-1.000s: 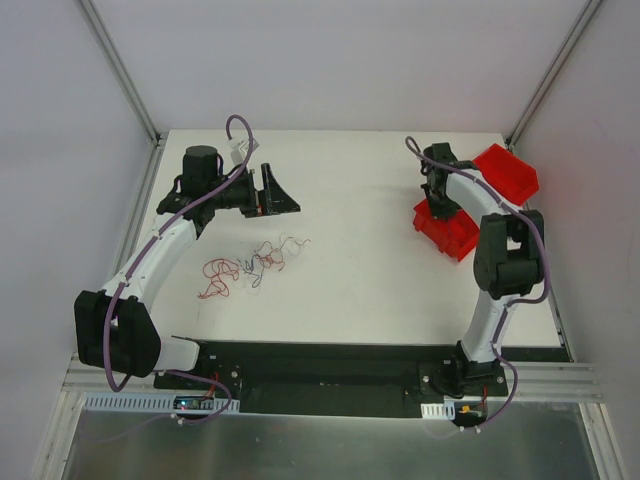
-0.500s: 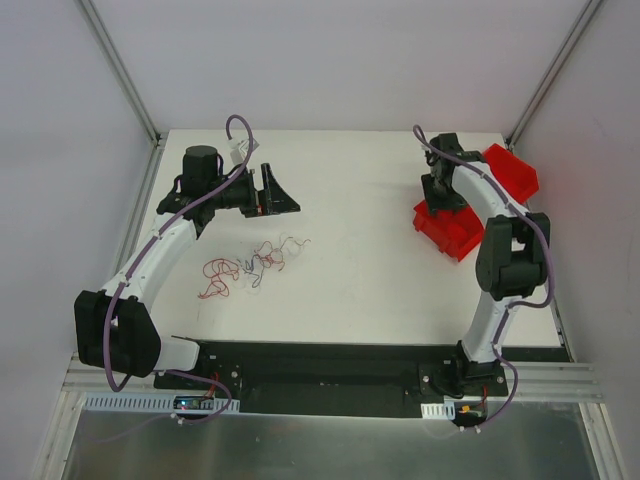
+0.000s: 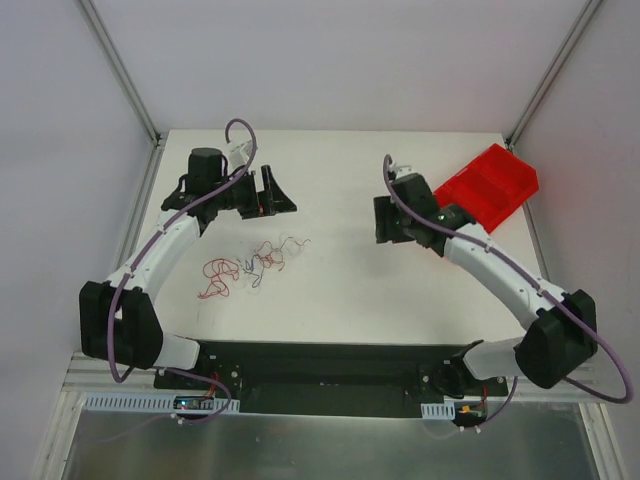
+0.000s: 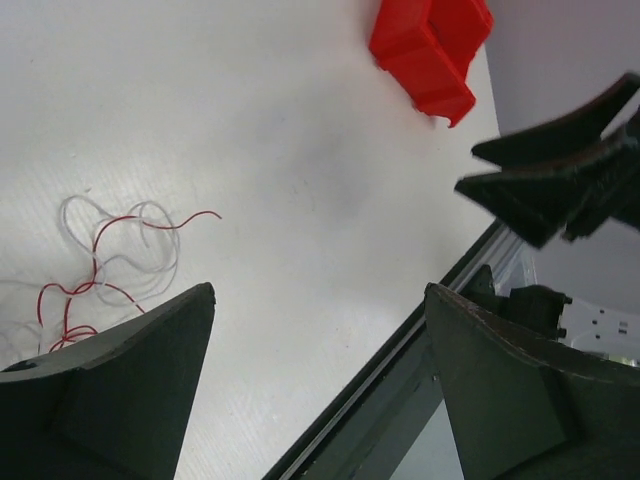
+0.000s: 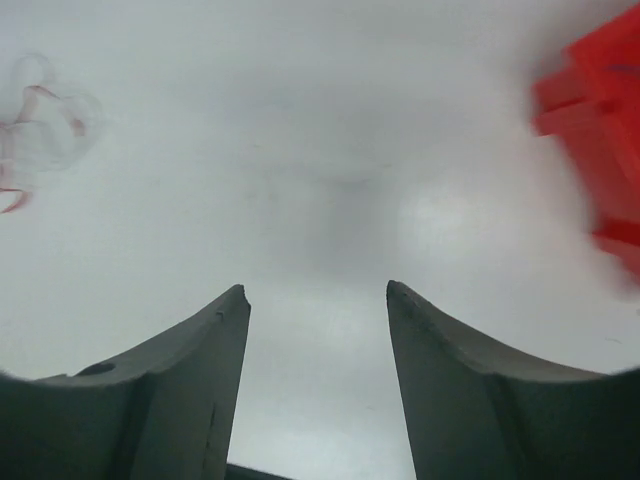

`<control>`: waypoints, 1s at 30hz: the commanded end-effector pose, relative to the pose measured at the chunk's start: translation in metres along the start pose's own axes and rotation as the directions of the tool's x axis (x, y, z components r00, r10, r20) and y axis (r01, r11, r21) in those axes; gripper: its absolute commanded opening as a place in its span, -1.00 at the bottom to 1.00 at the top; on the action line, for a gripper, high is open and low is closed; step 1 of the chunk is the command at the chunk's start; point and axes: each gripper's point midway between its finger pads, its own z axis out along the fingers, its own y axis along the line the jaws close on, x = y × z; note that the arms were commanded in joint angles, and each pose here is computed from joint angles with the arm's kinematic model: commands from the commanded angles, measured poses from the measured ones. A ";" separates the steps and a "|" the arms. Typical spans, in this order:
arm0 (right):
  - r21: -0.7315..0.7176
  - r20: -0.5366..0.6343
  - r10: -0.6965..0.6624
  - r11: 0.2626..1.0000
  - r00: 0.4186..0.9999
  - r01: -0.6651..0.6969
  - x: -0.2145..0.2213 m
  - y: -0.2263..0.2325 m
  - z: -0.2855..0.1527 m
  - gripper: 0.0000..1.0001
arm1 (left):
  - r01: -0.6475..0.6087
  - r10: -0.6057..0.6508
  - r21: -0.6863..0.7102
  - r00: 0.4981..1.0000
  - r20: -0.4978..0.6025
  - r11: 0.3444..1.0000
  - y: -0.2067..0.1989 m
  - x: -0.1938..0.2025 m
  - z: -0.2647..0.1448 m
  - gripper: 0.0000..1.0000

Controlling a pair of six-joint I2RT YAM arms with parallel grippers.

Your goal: Untangle the cables

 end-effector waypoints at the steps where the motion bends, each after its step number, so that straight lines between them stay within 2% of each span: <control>1: -0.429 0.068 0.308 0.867 0.949 -0.251 -0.010 0.092 0.005 0.21 | 0.070 -0.076 -0.133 0.996 -0.043 0.989 0.039 0.010 0.016 0.66; 3: -0.574 0.040 0.354 0.773 0.934 -0.269 -0.015 0.127 0.009 0.21 | 0.105 -0.117 -0.136 0.990 -0.079 0.985 0.044 0.013 0.022 0.62; 6: -0.619 -0.021 0.371 0.725 0.929 -0.303 -0.018 0.165 0.030 0.21 | 0.140 -0.152 -0.115 0.984 -0.098 0.983 0.043 0.016 0.025 0.61; 9: -0.622 -0.050 0.466 0.677 0.883 -0.393 -0.022 0.188 0.055 0.21 | 0.157 -0.169 -0.120 0.981 -0.097 0.980 0.046 0.017 0.027 0.61; 14: -0.590 -0.104 0.501 0.665 0.859 -0.459 -0.018 0.222 0.089 0.15 | 0.171 -0.180 -0.115 0.981 -0.070 0.978 0.046 0.010 0.020 0.61; 17: -0.590 -0.134 0.475 0.667 0.870 -0.455 -0.009 0.240 0.098 0.06 | 0.174 -0.178 -0.078 0.983 -0.050 0.982 0.038 0.005 0.016 0.61; 21: -0.612 -0.109 0.386 0.700 0.916 -0.368 0.015 0.258 0.091 0.02 | 0.174 -0.175 -0.117 0.985 0.002 0.978 0.043 -0.002 0.007 0.61; 25: -0.661 -0.024 0.232 0.726 0.972 -0.189 0.048 0.288 0.069 0.06 | 0.245 -0.206 -0.271 0.965 0.164 0.931 0.064 -0.013 -0.019 0.60; 27: -0.681 0.013 0.180 0.722 0.984 -0.123 0.056 0.300 0.059 0.07 | 0.327 -0.257 -0.343 0.937 0.235 0.880 0.081 0.004 -0.034 0.59; 30: -0.713 0.075 0.104 0.700 0.992 -0.020 0.058 0.318 0.047 0.10 | 0.476 -0.339 -0.382 0.863 0.374 0.792 0.106 0.033 -0.063 0.60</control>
